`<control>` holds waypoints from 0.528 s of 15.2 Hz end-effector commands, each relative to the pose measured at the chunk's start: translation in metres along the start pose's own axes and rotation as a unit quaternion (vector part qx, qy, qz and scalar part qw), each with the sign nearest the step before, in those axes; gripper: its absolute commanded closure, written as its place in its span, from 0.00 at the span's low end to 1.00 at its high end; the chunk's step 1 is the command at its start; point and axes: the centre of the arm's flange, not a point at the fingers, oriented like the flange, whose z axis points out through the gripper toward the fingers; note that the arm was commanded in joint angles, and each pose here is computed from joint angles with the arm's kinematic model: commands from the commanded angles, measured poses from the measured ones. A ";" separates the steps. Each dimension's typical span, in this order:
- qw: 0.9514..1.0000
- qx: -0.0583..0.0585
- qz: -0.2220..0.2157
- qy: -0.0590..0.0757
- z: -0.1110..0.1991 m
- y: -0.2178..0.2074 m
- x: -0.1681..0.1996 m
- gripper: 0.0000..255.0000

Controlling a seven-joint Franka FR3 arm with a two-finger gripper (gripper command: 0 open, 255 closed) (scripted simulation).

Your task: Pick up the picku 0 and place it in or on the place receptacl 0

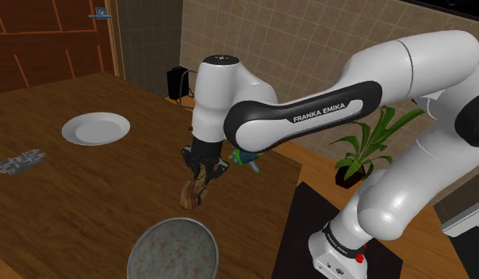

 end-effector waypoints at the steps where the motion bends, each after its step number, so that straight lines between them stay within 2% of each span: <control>1: 1.000 0.000 0.000 0.000 -0.011 0.000 0.001 1.00; 8: 1.000 0.000 0.000 0.000 -0.047 0.000 0.001 1.00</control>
